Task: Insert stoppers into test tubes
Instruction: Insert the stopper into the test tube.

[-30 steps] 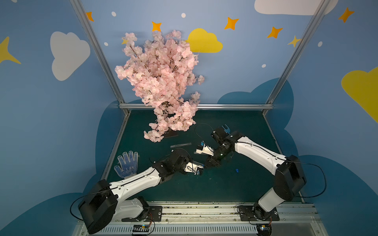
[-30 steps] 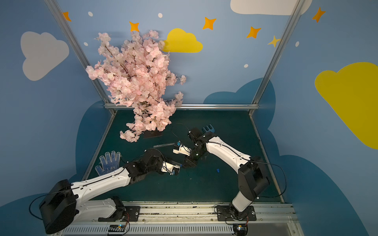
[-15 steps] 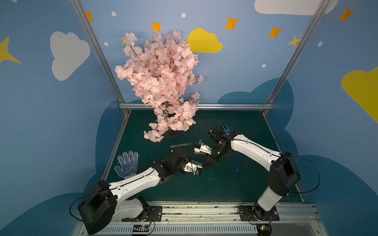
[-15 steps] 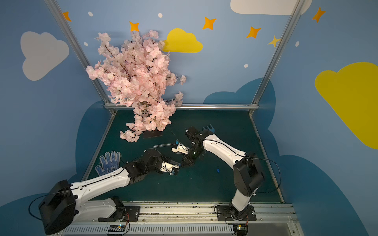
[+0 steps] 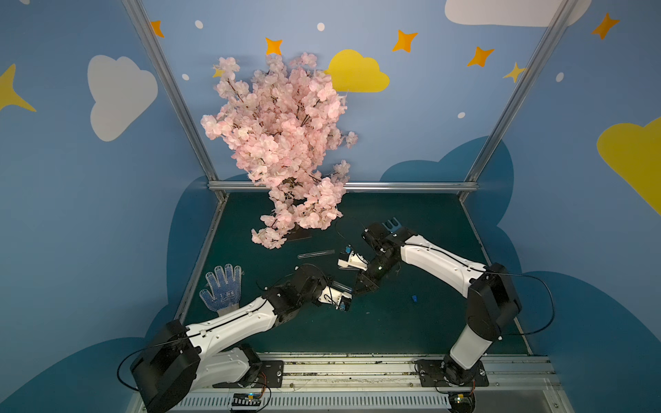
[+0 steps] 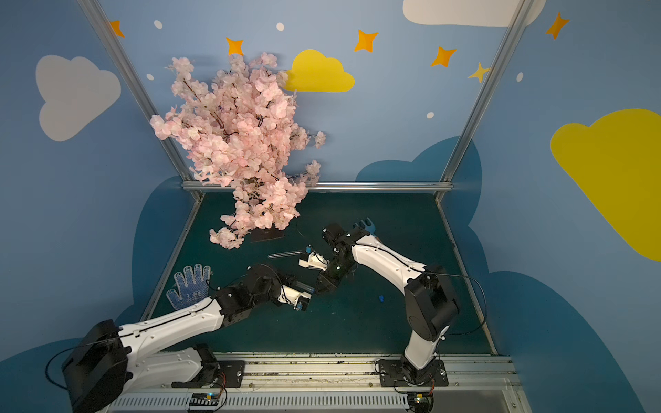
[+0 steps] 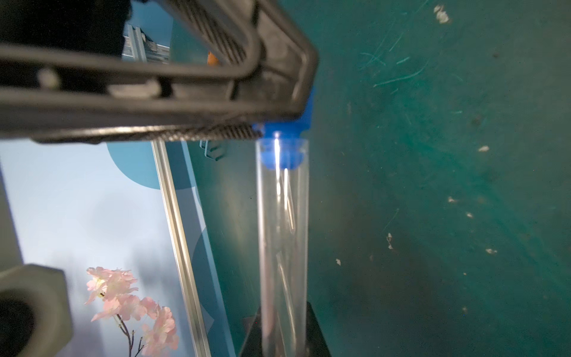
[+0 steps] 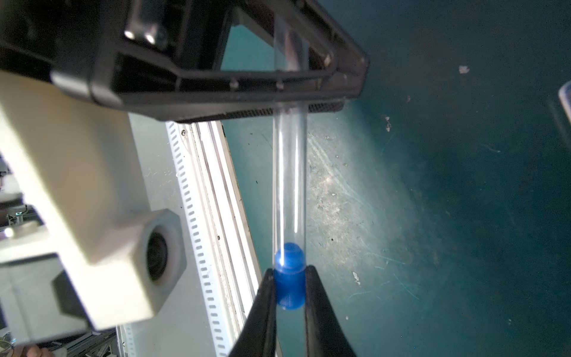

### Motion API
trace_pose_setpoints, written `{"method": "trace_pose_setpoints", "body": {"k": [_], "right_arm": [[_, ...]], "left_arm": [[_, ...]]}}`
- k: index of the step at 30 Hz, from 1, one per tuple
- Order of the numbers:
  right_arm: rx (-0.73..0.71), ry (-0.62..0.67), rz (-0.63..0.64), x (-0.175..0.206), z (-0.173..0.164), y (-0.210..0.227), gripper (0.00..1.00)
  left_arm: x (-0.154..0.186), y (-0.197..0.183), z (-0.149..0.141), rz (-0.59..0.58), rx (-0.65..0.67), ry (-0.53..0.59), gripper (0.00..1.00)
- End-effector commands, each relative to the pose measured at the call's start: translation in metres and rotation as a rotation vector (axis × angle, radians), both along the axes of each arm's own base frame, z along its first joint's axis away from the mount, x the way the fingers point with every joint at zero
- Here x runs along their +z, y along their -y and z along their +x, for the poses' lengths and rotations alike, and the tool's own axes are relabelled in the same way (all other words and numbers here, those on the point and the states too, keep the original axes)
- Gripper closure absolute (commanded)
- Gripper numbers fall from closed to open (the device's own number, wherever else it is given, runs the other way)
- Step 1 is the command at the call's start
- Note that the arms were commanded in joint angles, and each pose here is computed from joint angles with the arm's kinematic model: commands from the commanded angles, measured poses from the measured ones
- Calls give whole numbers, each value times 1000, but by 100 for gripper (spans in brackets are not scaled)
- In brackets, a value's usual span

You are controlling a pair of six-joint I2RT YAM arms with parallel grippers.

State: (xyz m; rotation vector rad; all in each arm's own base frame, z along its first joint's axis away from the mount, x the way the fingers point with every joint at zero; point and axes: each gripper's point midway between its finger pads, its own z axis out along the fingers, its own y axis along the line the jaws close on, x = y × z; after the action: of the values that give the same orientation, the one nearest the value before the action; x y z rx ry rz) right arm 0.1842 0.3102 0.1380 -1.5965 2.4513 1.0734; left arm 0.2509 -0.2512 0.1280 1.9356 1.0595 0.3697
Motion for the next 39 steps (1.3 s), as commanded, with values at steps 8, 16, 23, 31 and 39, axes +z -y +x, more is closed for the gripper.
{"method": "trace_pose_setpoints", "body": {"k": [8, 16, 23, 31, 39], "right_arm": [[-34, 195, 365, 62, 57, -71, 100], [-44, 155, 424, 73, 57, -73, 100], [-21, 119, 460, 79, 54, -72, 100], [-24, 162, 434, 81, 53, -64, 76], [-96, 227, 390, 87, 54, -32, 18]], "left_arm": [[52, 63, -49, -225, -368, 89, 98], [57, 63, -62, -242, -423, 86, 98], [63, 65, -78, -275, -485, 50, 98], [44, 54, -54, -210, -337, 21, 98], [2, 24, -31, -50, -148, -56, 98]]}}
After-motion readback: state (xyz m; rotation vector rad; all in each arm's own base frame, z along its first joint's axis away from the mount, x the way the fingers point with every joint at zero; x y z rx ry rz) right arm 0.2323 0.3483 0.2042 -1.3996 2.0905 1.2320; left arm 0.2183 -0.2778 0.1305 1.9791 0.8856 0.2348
